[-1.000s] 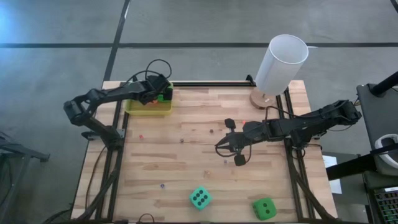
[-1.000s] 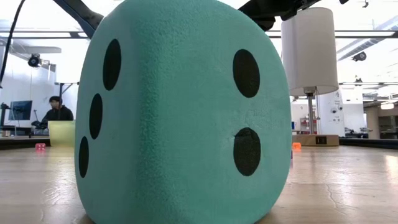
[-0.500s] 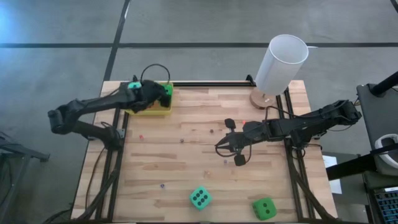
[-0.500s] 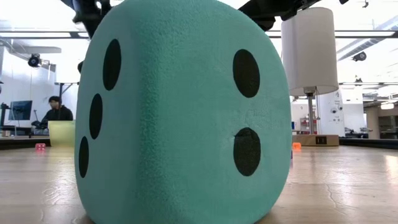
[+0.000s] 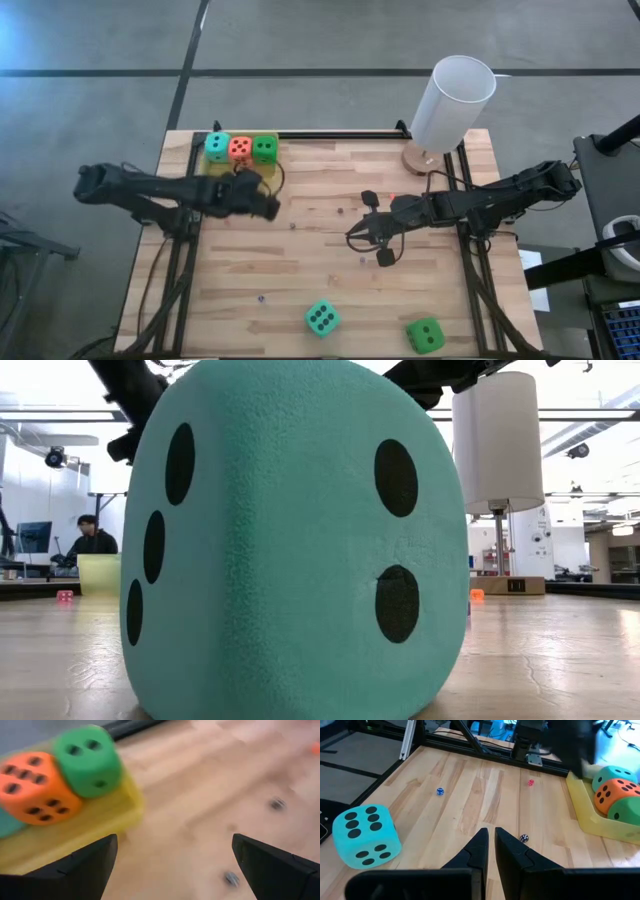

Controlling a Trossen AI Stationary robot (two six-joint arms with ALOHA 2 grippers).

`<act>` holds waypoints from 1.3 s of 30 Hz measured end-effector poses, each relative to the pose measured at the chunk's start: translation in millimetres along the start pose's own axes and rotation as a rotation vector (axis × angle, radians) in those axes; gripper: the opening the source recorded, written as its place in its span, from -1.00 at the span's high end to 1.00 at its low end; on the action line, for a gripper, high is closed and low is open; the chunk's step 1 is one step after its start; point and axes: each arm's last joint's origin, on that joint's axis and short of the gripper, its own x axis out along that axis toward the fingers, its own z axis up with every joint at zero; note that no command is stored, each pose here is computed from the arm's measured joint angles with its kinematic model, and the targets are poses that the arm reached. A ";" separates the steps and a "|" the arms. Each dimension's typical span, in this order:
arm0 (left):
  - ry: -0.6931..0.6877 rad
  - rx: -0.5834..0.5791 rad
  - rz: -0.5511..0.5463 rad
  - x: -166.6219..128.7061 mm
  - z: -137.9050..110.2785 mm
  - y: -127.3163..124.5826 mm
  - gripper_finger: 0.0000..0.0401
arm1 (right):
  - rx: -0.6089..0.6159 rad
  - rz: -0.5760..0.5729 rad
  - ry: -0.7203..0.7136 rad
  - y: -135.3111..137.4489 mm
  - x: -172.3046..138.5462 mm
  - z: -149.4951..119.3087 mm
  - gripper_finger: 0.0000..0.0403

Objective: Pick & Place Dice
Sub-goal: Put the blue large die into the yellow container

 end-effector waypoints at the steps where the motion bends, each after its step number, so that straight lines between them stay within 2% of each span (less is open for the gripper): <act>1: 0.001 0.014 -0.024 -3.2 -6.3 -3.7 -0.98 | 0.000 0.000 -0.001 0.0 -0.1 0.1 0.86; 10: 0.012 0.128 -0.163 -22.1 -63.6 -18.5 -0.97 | 0.000 0.000 -0.001 0.0 -0.1 0.1 0.86; 16: 0.012 0.184 -0.233 -26.1 -85.9 -20.6 -0.97 | 0.000 0.000 -0.001 0.0 -0.1 0.1 0.86; 20: 0.016 0.230 -0.268 -28.6 -87.2 -23.5 -0.97 | 0.000 0.000 -0.001 0.0 -0.1 0.1 0.86; 23: 0.022 0.220 -0.302 -32.4 -85.3 -27.3 -0.98 | 0.000 0.000 -0.001 0.0 -0.1 0.1 0.86; 28: -0.021 0.246 -0.405 -37.7 -83.9 -38.2 -0.97 | 0.000 0.000 -0.001 0.0 -0.1 0.1 0.86; 34: -0.071 0.355 -0.573 -50.4 -86.6 -52.5 -0.98 | -0.004 0.000 -0.001 0.0 -0.1 0.1 0.86; 39: -0.111 0.439 -0.657 -61.4 -92.5 -57.7 -0.97 | 0.006 0.000 -0.003 0.0 -0.1 0.3 0.86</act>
